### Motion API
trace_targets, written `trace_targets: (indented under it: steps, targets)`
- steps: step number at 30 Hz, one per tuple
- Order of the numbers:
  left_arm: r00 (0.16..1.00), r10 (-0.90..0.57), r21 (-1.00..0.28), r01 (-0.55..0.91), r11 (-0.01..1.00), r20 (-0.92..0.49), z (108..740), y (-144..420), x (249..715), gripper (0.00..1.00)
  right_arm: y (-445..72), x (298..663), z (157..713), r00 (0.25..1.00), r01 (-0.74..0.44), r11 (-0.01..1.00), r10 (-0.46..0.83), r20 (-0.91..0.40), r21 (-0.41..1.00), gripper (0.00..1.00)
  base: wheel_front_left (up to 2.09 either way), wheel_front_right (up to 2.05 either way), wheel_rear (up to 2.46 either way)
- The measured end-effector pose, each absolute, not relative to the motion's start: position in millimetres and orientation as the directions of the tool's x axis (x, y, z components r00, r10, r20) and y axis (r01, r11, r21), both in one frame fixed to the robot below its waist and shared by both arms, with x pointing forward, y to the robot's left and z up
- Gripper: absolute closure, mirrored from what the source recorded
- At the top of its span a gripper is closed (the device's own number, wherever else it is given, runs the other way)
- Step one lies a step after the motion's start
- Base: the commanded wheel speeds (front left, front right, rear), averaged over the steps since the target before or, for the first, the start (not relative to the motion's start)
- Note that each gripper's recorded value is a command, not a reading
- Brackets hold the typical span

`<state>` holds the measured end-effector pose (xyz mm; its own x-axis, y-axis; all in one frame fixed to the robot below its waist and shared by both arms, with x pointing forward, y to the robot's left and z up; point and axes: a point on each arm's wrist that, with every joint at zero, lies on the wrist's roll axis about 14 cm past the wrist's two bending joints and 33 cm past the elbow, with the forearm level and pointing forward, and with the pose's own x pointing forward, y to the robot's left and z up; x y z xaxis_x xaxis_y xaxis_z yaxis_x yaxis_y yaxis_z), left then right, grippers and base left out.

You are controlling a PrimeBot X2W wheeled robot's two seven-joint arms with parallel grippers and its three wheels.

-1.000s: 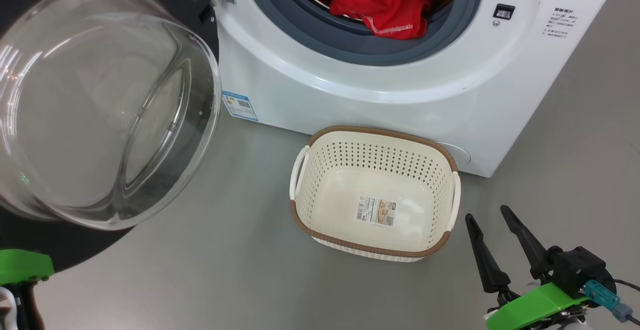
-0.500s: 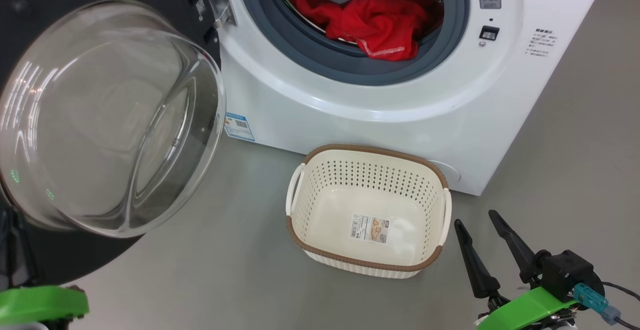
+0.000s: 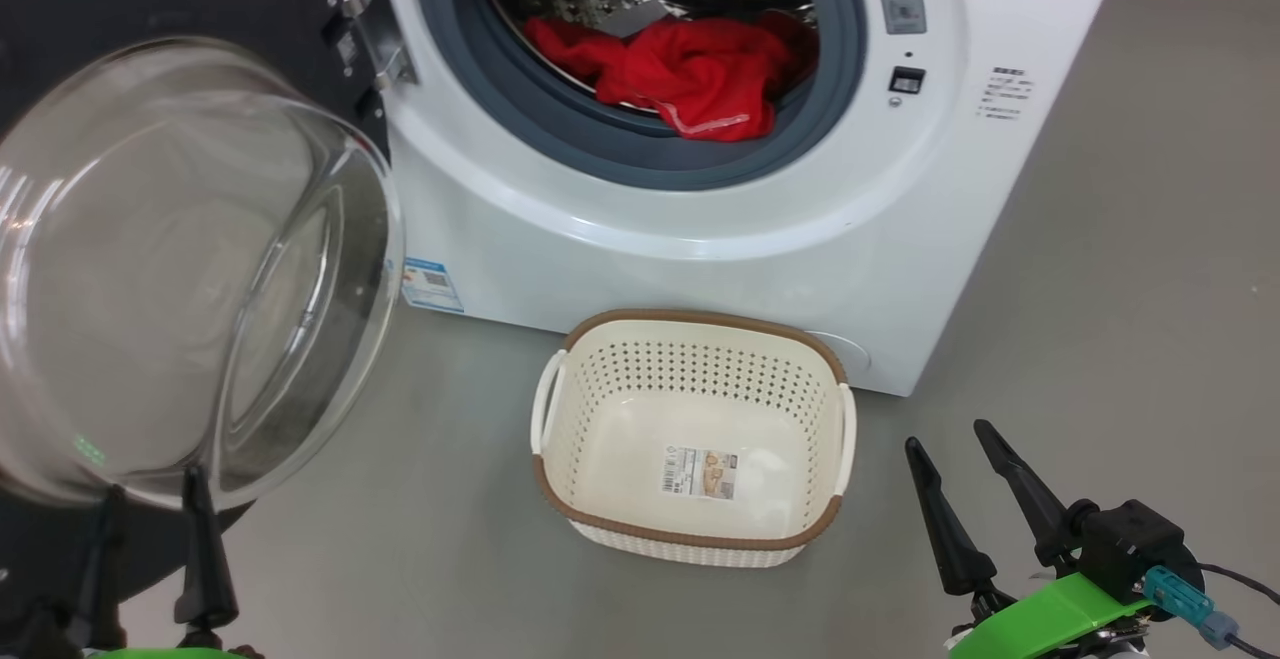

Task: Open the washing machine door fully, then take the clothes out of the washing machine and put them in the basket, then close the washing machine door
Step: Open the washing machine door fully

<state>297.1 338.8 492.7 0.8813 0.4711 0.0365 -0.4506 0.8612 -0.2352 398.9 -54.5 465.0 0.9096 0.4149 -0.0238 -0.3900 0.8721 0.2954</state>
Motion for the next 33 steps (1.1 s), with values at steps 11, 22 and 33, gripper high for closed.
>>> trace_targets:
  steps: [11, 22, 33]
  targets:
    - [0.966, 0.255, -0.272, -0.234, 0.934, 0.046, 493, 269, 343, 0.00, -96, 394, 466, 0.956, -0.271, 0.914, 0.292, -0.026, 0.301, 0.00, 0.00, 0.00, 0.00]
    - [0.997, 0.058, -0.270, -0.044, 0.962, 0.042, 489, 211, 383, 0.00, -149, 383, 463, 0.991, -0.109, 0.946, 0.127, -0.039, 0.304, 0.00, 0.00, 0.00, 0.00]
    - [0.994, -0.103, -0.257, 0.107, 0.960, 0.026, 479, 161, 412, 0.00, -197, 365, 459, 0.998, 0.044, 0.955, -0.028, -0.057, 0.295, 0.00, 0.00, 0.00, 0.00]
